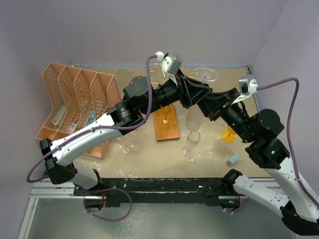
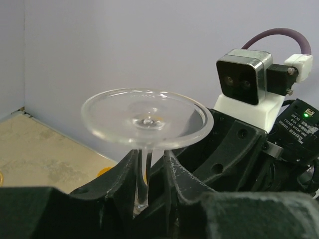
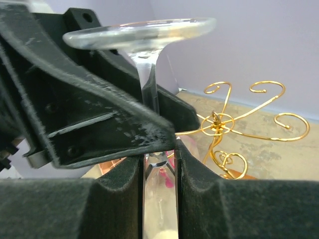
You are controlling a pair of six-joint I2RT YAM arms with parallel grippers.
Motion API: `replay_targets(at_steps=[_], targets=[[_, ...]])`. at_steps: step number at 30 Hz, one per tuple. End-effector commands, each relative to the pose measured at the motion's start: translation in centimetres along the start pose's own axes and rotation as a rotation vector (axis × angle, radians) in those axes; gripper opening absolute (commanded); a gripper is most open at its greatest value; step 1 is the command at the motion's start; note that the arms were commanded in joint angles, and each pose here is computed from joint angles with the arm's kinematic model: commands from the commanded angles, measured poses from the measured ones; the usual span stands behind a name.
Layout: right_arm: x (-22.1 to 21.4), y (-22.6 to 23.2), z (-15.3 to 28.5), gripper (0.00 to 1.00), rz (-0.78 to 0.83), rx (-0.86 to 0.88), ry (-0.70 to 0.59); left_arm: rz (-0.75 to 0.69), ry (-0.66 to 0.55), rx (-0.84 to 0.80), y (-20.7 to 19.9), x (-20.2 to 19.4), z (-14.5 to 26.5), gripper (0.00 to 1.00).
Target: Place the wine glass upside down on the wine glass rack
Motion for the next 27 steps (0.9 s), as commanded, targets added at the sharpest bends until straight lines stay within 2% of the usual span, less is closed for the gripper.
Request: replay_targets(at_steps=[1,5,7,12,19,27], targets=[[3.0,-0.3,0.0,0.00,-0.006,-0.050,-0.160,0.008,-0.072,-0.015,-1.4,3.0,1.4,0.30],[4.7,-0.6,0.6,0.00,-0.016,-0.106,-0.220,-0.012,-0.099,0.032,-0.8,4.5,1.5,0.48],[5.4,-0.4,0.9,0.00,-0.024,-0.116,-0.240,-0.022,-0.110,0.058,-0.5,5.0,1.5,0.52],[7.2,-0.8,1.4,0.00,-0.042,-0.188,-0.298,-0.049,-0.120,0.115,0.3,5.9,1.9,0.54],[7.9,-3.2,1.5,0.00,0.042,-0.351,-0.333,-0.094,-0.143,0.304,3.1,7.2,4.8,0.58],[9.1,-6.5,1.7,0.00,0.174,-0.582,-0.394,0.015,-0.153,0.523,10.3,7.1,7.8,0.58]])
Point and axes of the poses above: each gripper's point midway between its finger pads, its own z axis back along the fingers, its own y axis along the line the jaws close on, x = y × z, the point moved 3 cm from there along z, back along the fingers, and after that the axes turned 14 degrees about -z, right-handed, at the moved point
